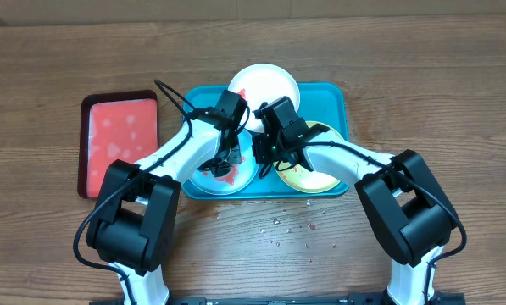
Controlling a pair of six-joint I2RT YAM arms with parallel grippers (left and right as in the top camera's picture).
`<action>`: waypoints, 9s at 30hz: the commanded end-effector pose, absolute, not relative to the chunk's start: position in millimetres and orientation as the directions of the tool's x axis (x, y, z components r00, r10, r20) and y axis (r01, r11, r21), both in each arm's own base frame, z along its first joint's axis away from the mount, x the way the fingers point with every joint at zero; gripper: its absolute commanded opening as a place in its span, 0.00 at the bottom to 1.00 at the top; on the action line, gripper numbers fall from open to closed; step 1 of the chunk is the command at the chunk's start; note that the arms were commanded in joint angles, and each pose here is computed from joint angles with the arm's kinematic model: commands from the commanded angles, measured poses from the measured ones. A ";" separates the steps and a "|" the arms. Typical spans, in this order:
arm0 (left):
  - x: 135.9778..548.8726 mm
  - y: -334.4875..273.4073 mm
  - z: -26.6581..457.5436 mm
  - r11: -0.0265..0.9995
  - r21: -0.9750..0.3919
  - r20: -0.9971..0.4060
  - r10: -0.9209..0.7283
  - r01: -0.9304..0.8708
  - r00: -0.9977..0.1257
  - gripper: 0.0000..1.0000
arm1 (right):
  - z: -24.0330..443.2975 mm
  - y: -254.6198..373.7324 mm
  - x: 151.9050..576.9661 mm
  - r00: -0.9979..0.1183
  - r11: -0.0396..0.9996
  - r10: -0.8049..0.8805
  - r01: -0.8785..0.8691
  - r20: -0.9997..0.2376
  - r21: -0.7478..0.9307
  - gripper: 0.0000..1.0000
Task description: Clean dirty plates on tray and stack at the side
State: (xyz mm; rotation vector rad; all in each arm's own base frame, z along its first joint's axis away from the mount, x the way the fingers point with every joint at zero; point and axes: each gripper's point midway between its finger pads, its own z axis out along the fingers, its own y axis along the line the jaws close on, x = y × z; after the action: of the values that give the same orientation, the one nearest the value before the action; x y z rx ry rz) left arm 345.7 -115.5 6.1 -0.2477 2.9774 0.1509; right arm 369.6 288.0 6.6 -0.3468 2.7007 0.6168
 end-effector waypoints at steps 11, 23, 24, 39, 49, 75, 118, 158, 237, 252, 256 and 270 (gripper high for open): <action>354.3 -57.9 20.6 0.906 0.395 -0.218 -0.070 -0.153 -0.973 0.04 | -2.7 283.3 370.3 -0.917 0.891 -0.158 -0.292 -0.365 0.348 0.10; 360.7 -155.0 23.1 0.988 -0.119 -0.096 -0.114 -0.103 -0.989 0.04 | -2.4 283.6 370.6 -0.917 0.891 -0.158 -0.292 -0.367 0.348 0.11; 361.3 -156.7 17.9 0.986 -0.129 -0.099 -0.114 -0.101 -0.988 0.04 | -2.4 283.6 370.5 -0.917 0.891 -0.158 -0.292 -0.366 0.348 0.11; 364.9 -96.0 -21.5 0.977 0.020 -0.081 -0.209 -0.211 -0.975 0.04 | -2.5 283.5 370.5 -0.917 0.891 -0.158 -0.292 -0.366 0.348 0.11; 337.8 -41.9 -39.4 0.938 0.259 -0.011 -0.233 -0.228 -0.972 0.04 | -2.4 283.5 370.7 -0.917 0.891 -0.158 -0.293 -0.367 0.348 0.11; 387.1 -62.9 104.2 0.958 0.076 -0.176 -0.262 -0.278 -0.949 0.04 | 5.3 283.8 371.0 -0.914 0.889 -0.156 -0.296 -0.376 0.351 0.04; 334.4 92.6 148.1 0.734 0.026 -0.214 -0.659 -0.679 -0.721 0.04 | 304.6 296.2 365.1 -0.368 0.378 -0.866 -0.040 -0.337 -0.925 0.04; 337.2 94.0 148.8 0.734 0.026 -0.228 -0.657 -0.679 -0.718 0.04 | 124.2 -58.7 447.5 -0.881 0.868 0.412 0.301 -0.233 0.395 0.04; 341.7 92.6 149.0 0.736 0.008 -0.236 -0.657 -0.677 -0.716 0.04 | 61.3 271.5 473.6 -0.859 0.888 -0.197 -0.360 -0.473 0.284 0.40; 343.9 88.6 148.8 0.739 -0.016 -0.228 -0.658 -0.673 -0.717 0.04 | 5.0 283.4 447.1 -0.967 0.924 0.004 -0.093 -0.254 0.370 0.40; 343.9 88.6 148.8 0.739 -0.016 -0.228 -0.658 -0.673 -0.717 0.04 | 0.0 285.9 430.2 -0.981 0.933 0.006 -0.065 -0.194 0.355 0.41; 343.7 88.5 148.7 0.739 -0.016 -0.227 -0.658 -0.673 -0.718 0.04 | -8.4 275.3 397.5 -0.998 0.946 0.061 0.047 -0.033 0.319 0.31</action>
State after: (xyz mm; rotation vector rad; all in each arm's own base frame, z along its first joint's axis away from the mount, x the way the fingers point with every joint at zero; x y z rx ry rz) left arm 343.7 88.8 152.6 -1.0396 2.7193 0.1056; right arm 408.2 281.8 8.6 0.0344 2.9980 0.5376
